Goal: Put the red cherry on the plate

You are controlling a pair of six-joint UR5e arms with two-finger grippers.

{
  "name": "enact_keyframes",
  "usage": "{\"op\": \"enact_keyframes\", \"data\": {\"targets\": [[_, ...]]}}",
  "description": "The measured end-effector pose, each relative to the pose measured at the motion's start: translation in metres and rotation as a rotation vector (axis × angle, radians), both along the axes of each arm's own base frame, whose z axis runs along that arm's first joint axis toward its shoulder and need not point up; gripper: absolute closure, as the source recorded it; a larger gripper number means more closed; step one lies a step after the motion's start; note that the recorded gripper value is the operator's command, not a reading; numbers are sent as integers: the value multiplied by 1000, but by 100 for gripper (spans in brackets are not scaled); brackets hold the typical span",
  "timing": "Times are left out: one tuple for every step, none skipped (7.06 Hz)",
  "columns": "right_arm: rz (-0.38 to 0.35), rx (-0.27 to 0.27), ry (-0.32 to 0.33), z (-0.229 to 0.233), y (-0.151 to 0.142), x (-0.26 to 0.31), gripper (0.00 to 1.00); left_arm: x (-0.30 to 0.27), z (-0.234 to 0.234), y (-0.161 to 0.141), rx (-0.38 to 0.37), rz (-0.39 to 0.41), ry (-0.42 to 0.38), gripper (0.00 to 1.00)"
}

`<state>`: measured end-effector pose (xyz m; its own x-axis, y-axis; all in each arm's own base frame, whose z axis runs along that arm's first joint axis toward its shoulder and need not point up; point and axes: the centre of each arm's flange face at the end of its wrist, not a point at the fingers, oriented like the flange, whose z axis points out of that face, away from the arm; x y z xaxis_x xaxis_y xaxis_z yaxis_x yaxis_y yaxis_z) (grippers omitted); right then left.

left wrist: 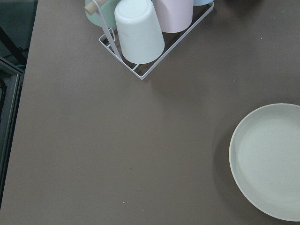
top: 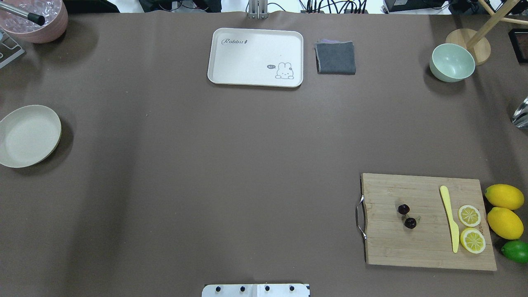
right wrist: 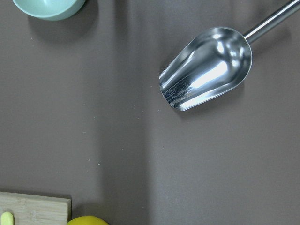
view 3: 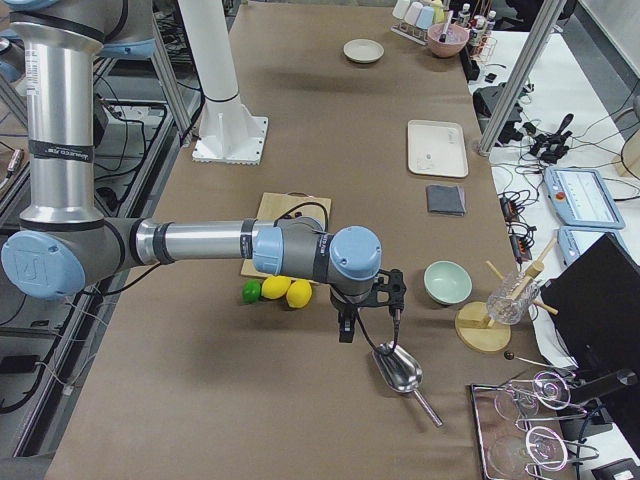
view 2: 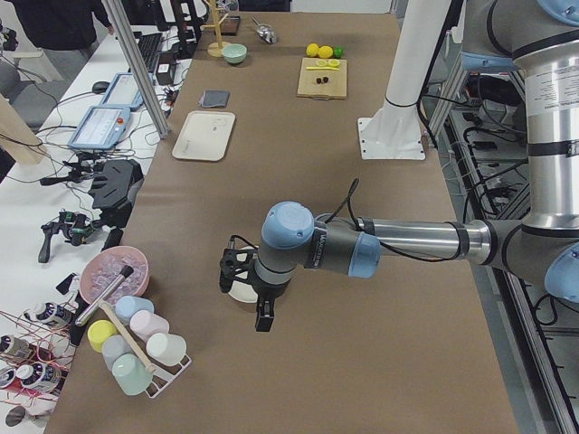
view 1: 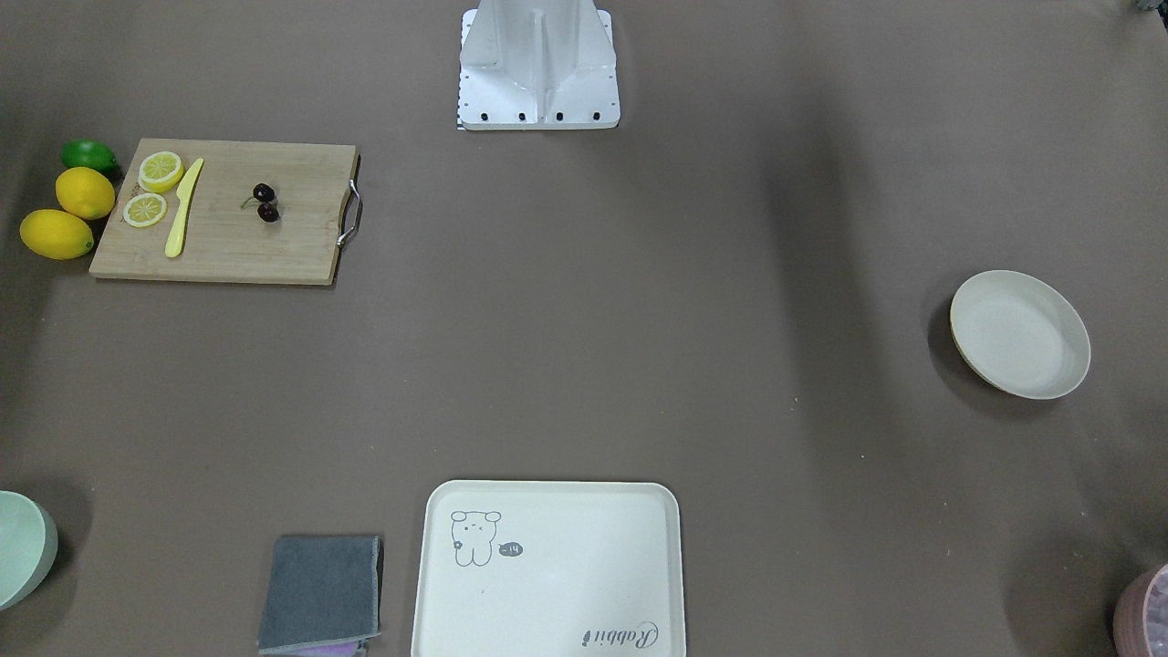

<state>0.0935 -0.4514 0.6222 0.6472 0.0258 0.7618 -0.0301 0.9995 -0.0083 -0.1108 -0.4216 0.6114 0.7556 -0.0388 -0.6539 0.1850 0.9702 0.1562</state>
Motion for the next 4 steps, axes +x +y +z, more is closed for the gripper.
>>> {"op": "enact_keyframes", "data": {"targets": [[5, -5, 3, -1, 0, 0, 0, 6, -6, -3, 10, 14, 0, 2], [8, -5, 5, -2, 0, 0, 0, 17, -12, -6, 20, 36, 0, 2], [9, -4, 5, -3, 0, 1, 0, 22, -14, -8, 23, 46, -1, 2], [9, -3, 6, -4, 0, 1, 0, 23, -14, -8, 22, 50, -1, 2]]}}
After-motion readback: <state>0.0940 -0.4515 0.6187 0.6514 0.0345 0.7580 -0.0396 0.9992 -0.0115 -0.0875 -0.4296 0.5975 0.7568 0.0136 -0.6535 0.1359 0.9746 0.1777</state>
